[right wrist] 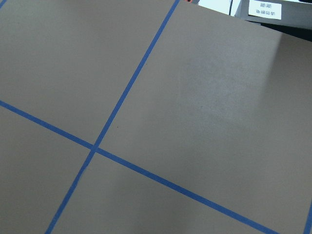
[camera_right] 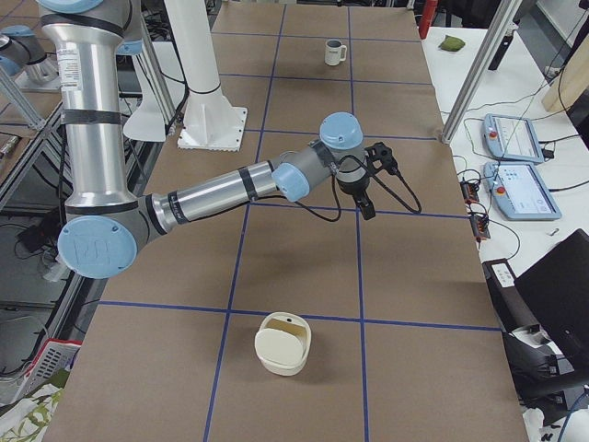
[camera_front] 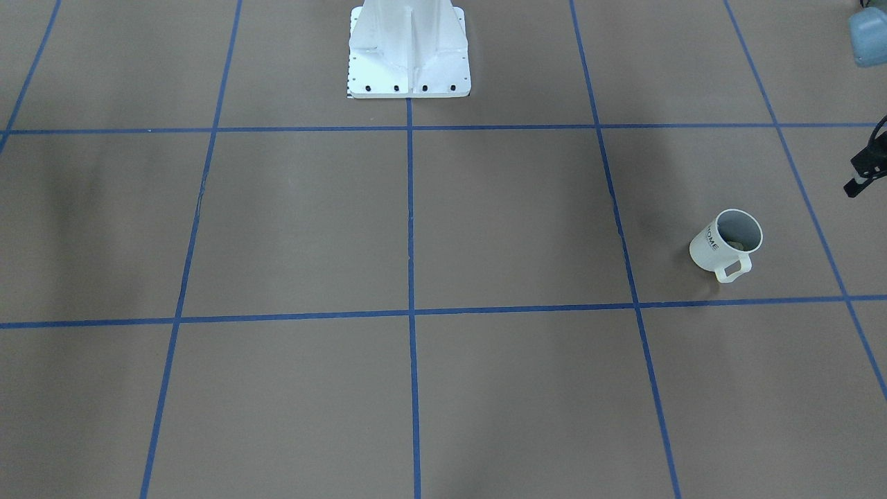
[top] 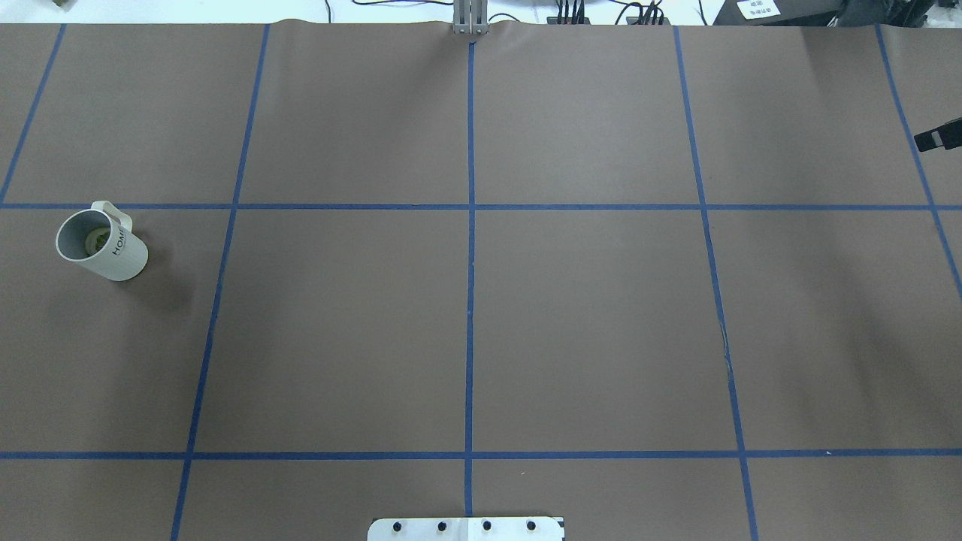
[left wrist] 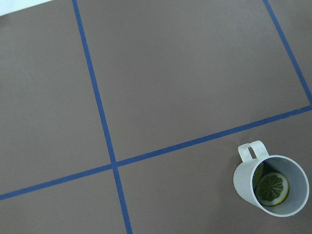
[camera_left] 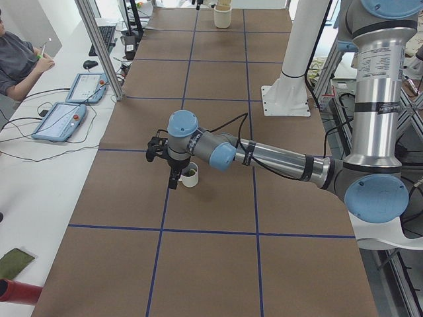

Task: Left arm hands cup to right arm to dump lemon

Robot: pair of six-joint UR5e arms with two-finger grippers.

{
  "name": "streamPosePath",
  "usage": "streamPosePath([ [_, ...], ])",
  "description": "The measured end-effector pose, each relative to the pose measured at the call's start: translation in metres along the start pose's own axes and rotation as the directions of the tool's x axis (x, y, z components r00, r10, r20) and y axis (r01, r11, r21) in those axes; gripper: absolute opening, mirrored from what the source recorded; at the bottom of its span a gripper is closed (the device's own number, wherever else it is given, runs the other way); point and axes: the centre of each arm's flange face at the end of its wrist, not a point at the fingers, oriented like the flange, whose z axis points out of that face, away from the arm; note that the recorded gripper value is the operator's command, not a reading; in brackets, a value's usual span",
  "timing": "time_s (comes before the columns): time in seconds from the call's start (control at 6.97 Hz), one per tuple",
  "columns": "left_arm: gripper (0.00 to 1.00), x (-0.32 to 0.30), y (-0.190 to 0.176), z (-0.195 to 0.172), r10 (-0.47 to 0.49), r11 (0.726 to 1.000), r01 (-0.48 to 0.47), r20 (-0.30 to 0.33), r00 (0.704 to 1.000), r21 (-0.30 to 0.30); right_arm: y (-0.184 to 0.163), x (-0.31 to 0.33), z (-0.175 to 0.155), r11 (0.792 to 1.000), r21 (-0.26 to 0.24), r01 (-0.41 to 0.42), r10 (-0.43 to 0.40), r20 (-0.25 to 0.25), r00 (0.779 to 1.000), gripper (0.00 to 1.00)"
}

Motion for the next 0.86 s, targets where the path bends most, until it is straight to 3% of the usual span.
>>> streamPosePath([
  [0.43,1.0,0.016,0.007,0.068,-0.035,0.999,0.035,-0.019,0.999,0.002,-0.003,-0.005,0.004,1.0,-0.004,0.009,-0.008,0.004,1.0,1.0],
  [0.72,1.0,0.039,0.009,0.091,-0.036,0.999,0.036,-0.001,0.999,-0.003,-0.006,-0.008,0.005,1.0,-0.002,0.014,-0.014,0.005,1.0,1.0],
  [0.86,0.95,0.046,0.011,0.098,-0.027,1.0,0.027,0.009,1.0,-0.005,-0.008,-0.008,0.006,1.0,-0.002,0.015,-0.015,0.005,1.0,1.0],
])
